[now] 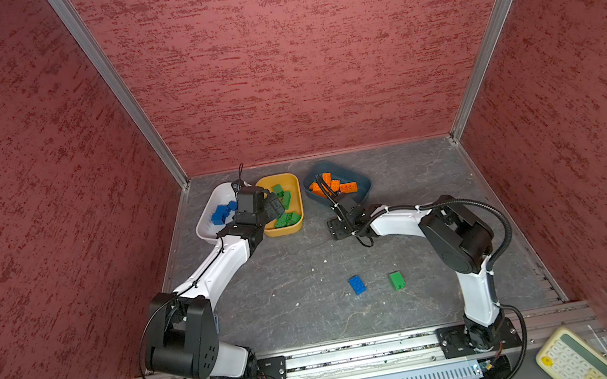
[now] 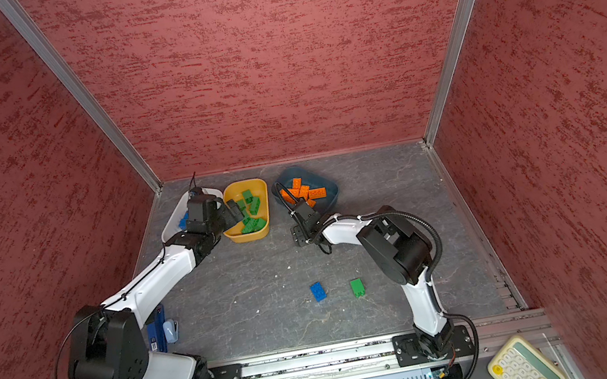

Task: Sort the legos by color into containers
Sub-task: 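Move the right gripper to the loose orange brick beside the teal tub and grasp it, then lift the orange brick into the teal tub and open the right gripper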

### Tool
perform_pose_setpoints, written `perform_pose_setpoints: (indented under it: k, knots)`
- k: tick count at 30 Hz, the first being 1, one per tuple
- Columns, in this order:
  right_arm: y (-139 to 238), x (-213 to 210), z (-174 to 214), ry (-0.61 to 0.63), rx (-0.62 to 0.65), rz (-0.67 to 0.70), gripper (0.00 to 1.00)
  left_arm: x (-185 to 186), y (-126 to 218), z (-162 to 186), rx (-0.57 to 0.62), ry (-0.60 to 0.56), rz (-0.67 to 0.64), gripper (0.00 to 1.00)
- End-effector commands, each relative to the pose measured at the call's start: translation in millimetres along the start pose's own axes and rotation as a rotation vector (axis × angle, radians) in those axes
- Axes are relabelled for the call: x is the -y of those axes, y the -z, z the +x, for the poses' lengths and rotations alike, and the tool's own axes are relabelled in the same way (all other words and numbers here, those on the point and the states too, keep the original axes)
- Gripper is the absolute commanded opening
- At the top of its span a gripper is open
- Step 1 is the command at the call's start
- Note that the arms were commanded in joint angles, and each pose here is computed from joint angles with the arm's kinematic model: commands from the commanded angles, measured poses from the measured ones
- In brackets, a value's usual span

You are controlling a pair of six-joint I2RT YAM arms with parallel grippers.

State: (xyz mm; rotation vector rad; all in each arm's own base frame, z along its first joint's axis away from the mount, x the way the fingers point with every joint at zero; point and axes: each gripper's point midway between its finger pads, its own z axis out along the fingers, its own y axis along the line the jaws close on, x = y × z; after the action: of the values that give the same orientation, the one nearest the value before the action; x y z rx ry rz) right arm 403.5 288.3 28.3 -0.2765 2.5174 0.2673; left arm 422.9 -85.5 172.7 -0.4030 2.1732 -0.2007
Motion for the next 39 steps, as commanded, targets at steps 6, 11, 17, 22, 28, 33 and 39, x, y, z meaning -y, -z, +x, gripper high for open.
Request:
perform_pose_setpoints:
  k: [6, 11, 17, 22, 28, 33, 39]
  knots:
    - [-6, 8, 11, 0.052, -0.030, 0.097, 0.51, 10, 11, -7, 0.012, -0.087, 0.037, 0.99]
    - [-4, -4, 21, 0.118, -0.044, 0.067, 0.34, 10, 13, -4, 0.008, -0.098, 0.038, 0.99]
    - [22, -24, 20, 0.177, 0.019, -0.076, 0.24, -2, 18, -11, 0.043, -0.046, -0.022, 0.99]
    - [69, -37, -11, 0.219, 0.179, -0.166, 0.20, -4, 20, -10, 0.033, -0.046, -0.030, 0.99]
    - [120, -29, -74, 0.158, 0.416, -0.256, 0.19, 8, 23, 1, -0.058, -0.038, 0.036, 0.99]
    - [110, 9, -111, 0.038, 0.431, -0.269, 0.19, 19, 25, 12, -0.127, -0.040, 0.096, 0.99]
    - [70, 50, -127, -0.022, 0.312, -0.234, 0.20, 29, 28, 12, -0.132, -0.062, 0.147, 1.00]
